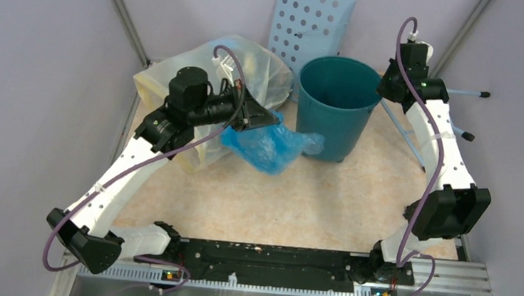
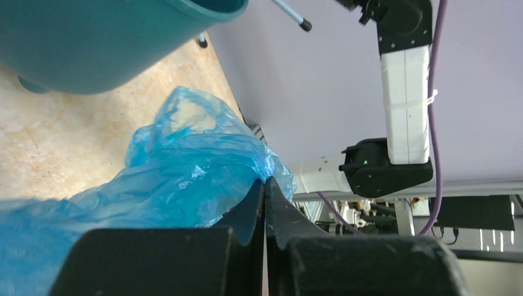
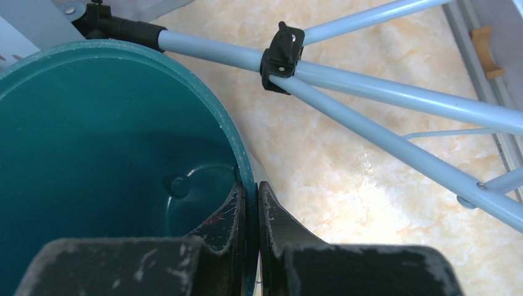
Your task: Put the trash bags into the trash bin
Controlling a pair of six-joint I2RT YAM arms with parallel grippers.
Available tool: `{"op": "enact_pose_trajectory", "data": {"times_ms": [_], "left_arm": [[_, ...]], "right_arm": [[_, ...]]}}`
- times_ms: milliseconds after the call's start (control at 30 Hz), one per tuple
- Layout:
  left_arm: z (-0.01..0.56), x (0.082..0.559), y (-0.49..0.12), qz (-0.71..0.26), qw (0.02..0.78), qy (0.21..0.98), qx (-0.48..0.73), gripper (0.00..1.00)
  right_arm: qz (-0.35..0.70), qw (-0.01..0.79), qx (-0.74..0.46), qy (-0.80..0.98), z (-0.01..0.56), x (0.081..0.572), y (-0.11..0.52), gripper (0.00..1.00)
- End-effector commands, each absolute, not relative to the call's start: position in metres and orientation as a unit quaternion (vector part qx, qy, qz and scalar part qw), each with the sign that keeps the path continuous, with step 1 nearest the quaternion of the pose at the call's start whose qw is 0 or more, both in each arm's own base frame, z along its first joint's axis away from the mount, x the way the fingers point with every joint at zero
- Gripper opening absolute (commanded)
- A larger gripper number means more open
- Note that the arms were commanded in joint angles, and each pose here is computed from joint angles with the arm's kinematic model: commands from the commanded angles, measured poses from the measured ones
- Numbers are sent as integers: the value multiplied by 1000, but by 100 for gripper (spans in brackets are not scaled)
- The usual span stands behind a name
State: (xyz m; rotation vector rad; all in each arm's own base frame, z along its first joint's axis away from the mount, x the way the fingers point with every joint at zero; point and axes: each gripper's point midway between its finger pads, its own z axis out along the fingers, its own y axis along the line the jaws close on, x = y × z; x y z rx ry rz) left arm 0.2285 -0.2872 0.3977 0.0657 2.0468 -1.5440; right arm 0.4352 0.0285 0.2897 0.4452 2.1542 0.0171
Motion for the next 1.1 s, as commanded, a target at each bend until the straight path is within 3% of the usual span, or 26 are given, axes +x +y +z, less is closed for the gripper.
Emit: {"op": "enact_pose_trajectory", "data": {"times_ms": [0,67,133,267,433,700,833,1067], "left_arm": [[417,224,-302,-588,311,745,56,0],[417,225,-304,-586,314,744,58,0],[416,225,-305,-585,315,745,62,0],[408,223,-311,-587,298,749,73,0],[387,217,-317,-590,271,756,83,0],[314,195,-327,-560,212,795,99,0],[266,175,-327,-542,178,813,116,0],[152,119,-301,-467,98,864,161,0]], "right_arm": [[-17,548,217,808,352,443,2,0],[-17,559,216,800,357,441,-1,0],[-11,558,213,802,353,441,1,6],[7,554,193,810,350,441,9,46],[15,567,190,801,369,427,9,64],[68,521,153,837,360,356,36,71],[90,501,123,852,345,307,55,67],[239,411,72,877,270,222,115,61]]}}
